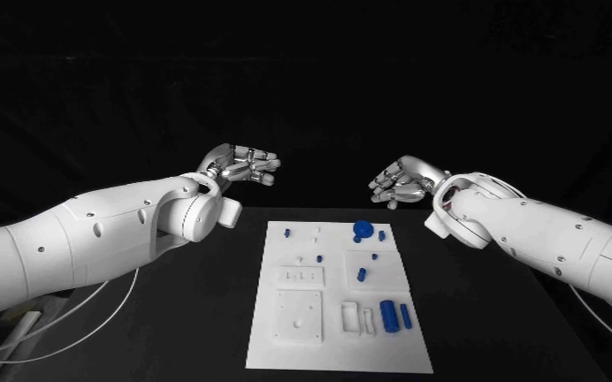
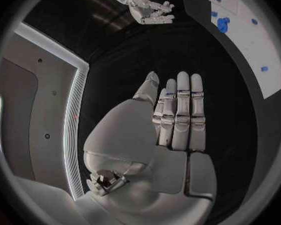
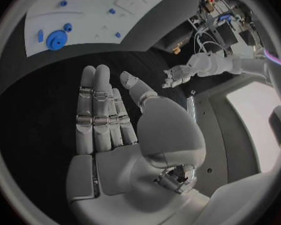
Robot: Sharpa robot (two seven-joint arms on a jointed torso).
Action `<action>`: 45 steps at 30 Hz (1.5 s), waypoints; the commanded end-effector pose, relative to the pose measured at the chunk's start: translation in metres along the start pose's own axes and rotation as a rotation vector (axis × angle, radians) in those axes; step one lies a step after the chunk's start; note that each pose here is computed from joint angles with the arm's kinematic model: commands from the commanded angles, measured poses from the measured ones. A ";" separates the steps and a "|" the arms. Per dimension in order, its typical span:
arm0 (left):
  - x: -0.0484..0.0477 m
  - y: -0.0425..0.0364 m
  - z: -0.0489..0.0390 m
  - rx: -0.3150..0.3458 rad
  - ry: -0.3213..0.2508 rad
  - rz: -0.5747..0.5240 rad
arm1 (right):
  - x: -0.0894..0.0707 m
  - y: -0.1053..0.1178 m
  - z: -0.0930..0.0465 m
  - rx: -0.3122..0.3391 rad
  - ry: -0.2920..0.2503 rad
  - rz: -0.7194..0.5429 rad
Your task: Assemble the parts on the task board
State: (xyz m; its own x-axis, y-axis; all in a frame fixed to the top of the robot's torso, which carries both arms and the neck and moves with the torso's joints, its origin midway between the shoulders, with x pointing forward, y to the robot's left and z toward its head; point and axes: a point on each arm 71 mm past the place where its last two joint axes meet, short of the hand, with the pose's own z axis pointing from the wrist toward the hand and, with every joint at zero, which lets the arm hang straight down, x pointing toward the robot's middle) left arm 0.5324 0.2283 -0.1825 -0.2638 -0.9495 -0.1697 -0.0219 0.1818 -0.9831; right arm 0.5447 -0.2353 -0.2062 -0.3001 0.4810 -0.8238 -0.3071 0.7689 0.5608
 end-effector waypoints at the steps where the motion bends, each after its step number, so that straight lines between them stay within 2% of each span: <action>1: 0.0072 -0.0056 -0.0065 0.028 0.062 0.010 | 0.004 0.005 0.000 -0.008 0.002 -0.282; 11: 0.0163 -0.0180 -0.0247 0.060 0.159 0.005 | 0.018 0.010 0.000 0.013 -0.017 -0.473; 20: 0.0226 -0.0312 -0.0338 0.095 0.217 0.007 | 0.025 0.011 0.002 0.039 -0.058 -0.559; 30: 0.0292 -0.0404 -0.0389 0.116 0.251 0.001 | 0.036 0.014 0.007 0.052 -0.072 -0.591; 45: 0.0319 -0.0466 -0.0415 0.133 0.259 -0.001 | 0.047 0.024 0.014 0.052 -0.089 -0.597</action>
State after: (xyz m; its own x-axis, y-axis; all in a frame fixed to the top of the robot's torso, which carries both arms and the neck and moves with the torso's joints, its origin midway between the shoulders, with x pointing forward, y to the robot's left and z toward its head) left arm 0.4859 0.2024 -0.1416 -0.4856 -0.8593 -0.1606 0.0848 0.1365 -0.9870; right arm 0.5363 -0.1907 -0.2335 -0.0320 0.0044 -0.9995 -0.3575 0.9338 0.0156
